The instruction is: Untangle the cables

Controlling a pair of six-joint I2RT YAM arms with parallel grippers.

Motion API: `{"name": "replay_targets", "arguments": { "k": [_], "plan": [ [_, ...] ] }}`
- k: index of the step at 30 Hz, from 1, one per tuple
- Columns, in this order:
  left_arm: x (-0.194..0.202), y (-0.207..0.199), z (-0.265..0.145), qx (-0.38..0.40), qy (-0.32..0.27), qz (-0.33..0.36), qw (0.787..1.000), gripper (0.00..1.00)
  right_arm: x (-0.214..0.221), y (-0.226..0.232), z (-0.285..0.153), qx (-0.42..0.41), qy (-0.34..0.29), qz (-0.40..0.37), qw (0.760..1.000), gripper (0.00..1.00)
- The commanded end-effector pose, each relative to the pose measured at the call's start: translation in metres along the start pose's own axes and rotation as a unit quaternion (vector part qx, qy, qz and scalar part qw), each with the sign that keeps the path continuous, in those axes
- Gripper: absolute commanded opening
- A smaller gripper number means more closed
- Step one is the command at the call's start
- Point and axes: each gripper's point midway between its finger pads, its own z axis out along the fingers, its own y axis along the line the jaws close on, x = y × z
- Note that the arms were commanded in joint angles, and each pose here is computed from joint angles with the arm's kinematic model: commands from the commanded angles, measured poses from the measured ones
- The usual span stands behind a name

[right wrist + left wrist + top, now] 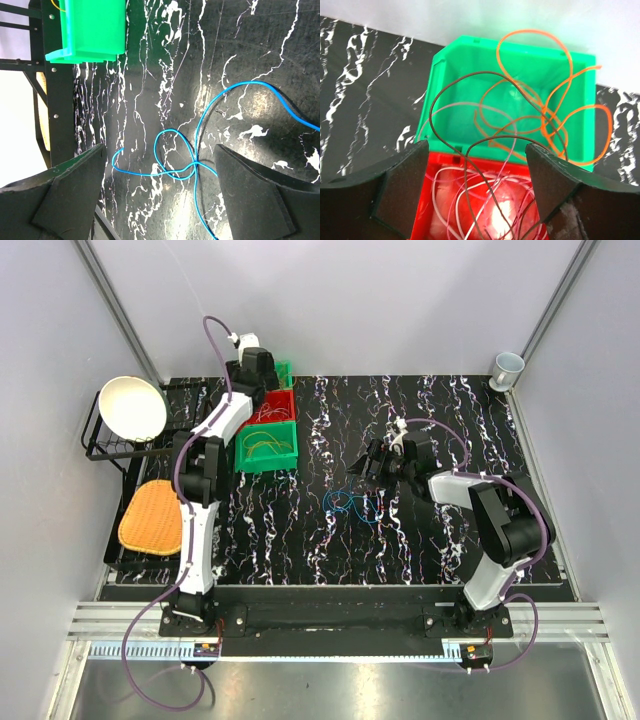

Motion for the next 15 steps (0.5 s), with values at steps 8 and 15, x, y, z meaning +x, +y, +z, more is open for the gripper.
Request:
{"name": "replay_targets", "arguments": {
  "k": [8,15],
  "plan": [
    [-0.030,0.003,0.013,0.008,-0.040,-0.046,0.998,0.76,-0.013,0.008,0.008,-0.016,-0.006,-0.006,1.000,0.93],
    [-0.029,0.008,0.018,0.003,-0.043,-0.046,0.998,0.65,-0.012,0.006,0.010,-0.016,-0.003,-0.004,1.000,0.93]
  ]
}}
